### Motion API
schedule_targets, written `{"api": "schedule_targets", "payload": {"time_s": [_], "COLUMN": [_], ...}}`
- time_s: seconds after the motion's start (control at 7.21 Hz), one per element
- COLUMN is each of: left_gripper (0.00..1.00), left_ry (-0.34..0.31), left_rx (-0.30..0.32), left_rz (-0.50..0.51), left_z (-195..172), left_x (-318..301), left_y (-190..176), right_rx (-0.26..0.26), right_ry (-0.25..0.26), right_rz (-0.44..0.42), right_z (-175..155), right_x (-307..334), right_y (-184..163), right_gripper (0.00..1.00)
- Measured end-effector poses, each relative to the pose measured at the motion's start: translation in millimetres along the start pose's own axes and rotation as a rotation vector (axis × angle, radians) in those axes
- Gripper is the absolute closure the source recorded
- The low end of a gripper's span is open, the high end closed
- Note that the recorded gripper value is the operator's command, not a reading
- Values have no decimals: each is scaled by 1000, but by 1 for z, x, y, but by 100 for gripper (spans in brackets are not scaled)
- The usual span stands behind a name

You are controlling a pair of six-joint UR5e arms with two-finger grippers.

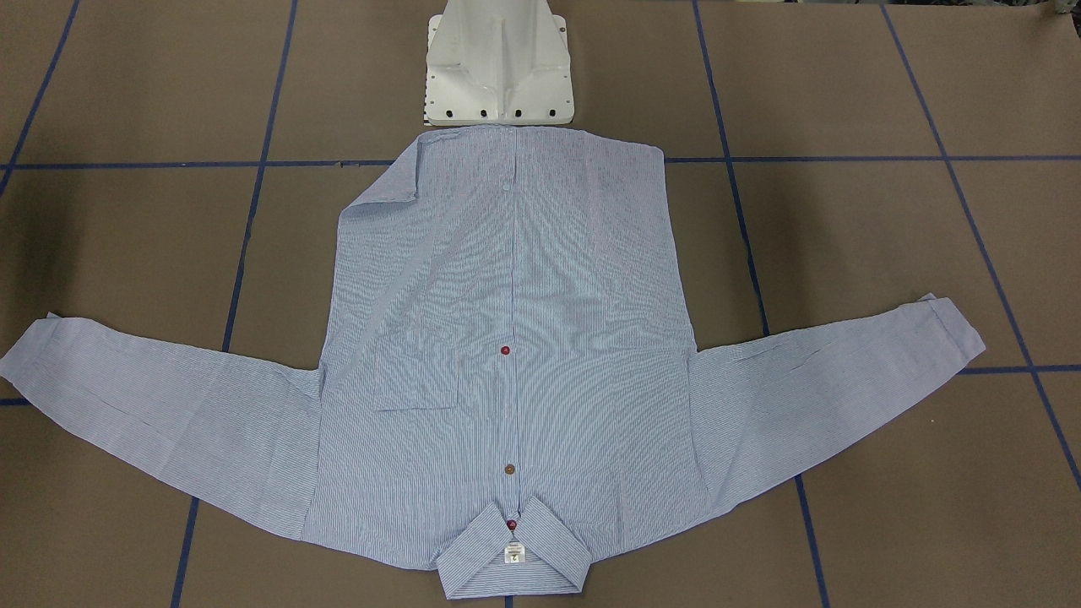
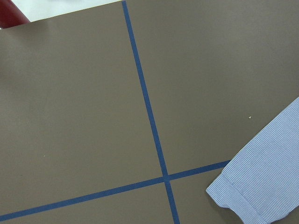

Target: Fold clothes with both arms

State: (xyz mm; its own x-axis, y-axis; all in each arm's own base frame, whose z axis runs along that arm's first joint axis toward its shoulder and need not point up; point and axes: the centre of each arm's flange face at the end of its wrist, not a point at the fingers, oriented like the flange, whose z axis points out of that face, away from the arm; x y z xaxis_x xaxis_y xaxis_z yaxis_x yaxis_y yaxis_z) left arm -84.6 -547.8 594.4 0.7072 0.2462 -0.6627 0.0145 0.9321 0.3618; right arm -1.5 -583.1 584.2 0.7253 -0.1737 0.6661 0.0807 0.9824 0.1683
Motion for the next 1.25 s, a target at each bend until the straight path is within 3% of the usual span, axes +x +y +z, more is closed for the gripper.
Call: {"api": "schedule_targets", "payload": {"time_s": [0.83,1.25], "left_gripper": [1,1], "left_ry": [-1,3], "left_rx": [-1,-9], "left_rz": [20,12], "left_z": [2,6], "left_x": [5,3], "left_y": [12,17], "right_rx": [-5,3], "right_ry": [-28,-71], "right_rz": [0,3], "right_z": [5,28], "right_x": [2,-12], "right_y": [13,50], "right_gripper": [0,0]}}
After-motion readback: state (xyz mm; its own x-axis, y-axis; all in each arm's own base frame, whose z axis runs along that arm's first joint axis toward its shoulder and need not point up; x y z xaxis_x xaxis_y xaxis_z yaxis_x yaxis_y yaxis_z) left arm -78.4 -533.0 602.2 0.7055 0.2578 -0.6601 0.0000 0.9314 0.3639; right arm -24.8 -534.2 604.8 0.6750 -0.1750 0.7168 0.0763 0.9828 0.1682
